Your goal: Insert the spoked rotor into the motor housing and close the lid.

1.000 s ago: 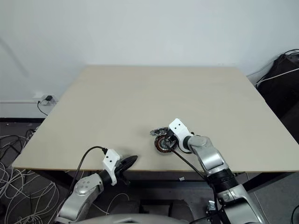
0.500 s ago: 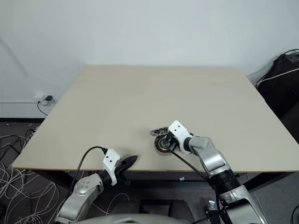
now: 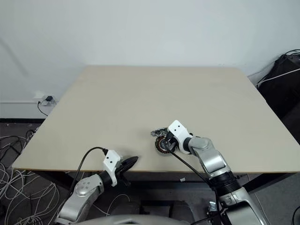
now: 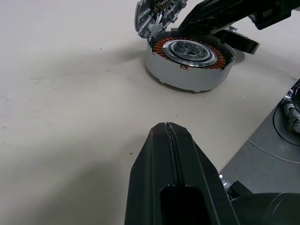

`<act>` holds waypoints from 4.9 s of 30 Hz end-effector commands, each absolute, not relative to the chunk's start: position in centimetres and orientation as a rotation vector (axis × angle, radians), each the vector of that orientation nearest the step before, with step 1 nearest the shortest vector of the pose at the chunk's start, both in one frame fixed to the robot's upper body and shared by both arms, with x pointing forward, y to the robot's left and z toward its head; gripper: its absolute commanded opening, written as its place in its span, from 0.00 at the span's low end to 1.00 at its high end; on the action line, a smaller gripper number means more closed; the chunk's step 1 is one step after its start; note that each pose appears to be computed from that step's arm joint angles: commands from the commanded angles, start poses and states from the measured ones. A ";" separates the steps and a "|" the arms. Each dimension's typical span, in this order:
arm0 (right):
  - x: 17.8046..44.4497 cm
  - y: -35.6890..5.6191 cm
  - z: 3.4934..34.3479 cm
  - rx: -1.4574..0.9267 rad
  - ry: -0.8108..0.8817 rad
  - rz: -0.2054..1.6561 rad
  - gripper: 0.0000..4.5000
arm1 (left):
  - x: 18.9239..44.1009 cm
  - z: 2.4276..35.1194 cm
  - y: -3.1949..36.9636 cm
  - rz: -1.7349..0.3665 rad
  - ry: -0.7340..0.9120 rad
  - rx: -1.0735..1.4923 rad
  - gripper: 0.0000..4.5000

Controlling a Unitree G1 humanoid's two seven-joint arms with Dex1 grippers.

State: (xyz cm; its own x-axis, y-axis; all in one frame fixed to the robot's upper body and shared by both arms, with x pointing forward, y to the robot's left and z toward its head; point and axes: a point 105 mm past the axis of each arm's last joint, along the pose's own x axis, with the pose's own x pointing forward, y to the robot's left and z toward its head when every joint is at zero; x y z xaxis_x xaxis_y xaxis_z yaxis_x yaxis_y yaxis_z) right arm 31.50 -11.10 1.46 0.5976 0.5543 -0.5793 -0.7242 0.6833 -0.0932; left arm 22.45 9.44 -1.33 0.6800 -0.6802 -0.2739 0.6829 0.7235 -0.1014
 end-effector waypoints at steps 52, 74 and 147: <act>31.5 -10.9 3.7 -0.327 0.451 0.705 0.00 | 23.0 -0.1 8.8 -0.788 0.250 0.025 0.00; 32.0 -10.0 3.5 -0.292 0.442 0.698 0.00 | 22.8 -0.1 9.0 -0.784 0.252 0.026 0.00; 30.5 -10.1 4.3 -0.173 0.383 0.662 0.00 | 22.7 -0.3 9.1 -0.796 0.264 0.033 0.00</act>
